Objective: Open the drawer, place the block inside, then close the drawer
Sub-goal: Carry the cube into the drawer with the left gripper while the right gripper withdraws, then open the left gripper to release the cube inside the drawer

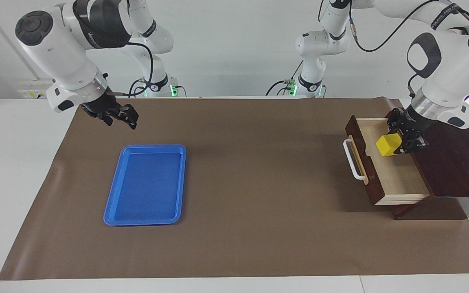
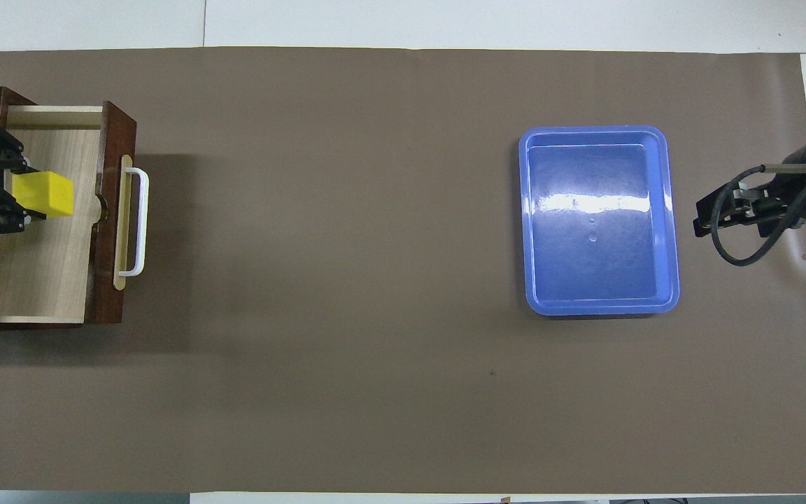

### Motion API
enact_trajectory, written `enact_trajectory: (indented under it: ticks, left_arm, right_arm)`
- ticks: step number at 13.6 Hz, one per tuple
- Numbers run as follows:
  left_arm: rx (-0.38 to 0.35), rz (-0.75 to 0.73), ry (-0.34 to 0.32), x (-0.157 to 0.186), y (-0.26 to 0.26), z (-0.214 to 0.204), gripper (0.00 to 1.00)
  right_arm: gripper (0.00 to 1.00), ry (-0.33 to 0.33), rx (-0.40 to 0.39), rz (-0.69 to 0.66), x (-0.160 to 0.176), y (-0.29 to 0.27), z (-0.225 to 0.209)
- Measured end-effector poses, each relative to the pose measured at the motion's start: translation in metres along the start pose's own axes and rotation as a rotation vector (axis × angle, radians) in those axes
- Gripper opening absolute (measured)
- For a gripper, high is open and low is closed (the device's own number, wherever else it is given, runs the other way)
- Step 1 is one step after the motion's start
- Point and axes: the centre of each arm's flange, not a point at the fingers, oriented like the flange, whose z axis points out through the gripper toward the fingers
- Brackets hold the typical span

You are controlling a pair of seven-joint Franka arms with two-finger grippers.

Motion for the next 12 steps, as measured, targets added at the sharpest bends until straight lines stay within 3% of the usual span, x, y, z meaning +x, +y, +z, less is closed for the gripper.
enact_trajectory:
  ticks: [1, 2, 9, 12]
  left_arm:
    - [0.012, 0.003, 0.000, 0.004, -0.006, 0.009, 0.56]
    - [0.028, 0.007, -0.001, 0.006, -0.010, 0.018, 0.56]
    - [0.020, 0.021, -0.001, 0.025, -0.031, 0.063, 0.56]
    - [0.013, 0.028, 0.000, 0.023, -0.034, 0.064, 0.56]
  right_arm:
    - [0.98, 0.000, 0.000, 0.000, -0.002, 0.005, 0.000]
    - [1.00, 0.005, 0.001, 0.003, -0.001, 0.008, 0.000]
    - [1.00, 0.009, 0.000, 0.020, 0.001, 0.012, 0.004]
    - [1.00, 0.014, -0.052, 0.013, 0.001, 0.016, 0.004]
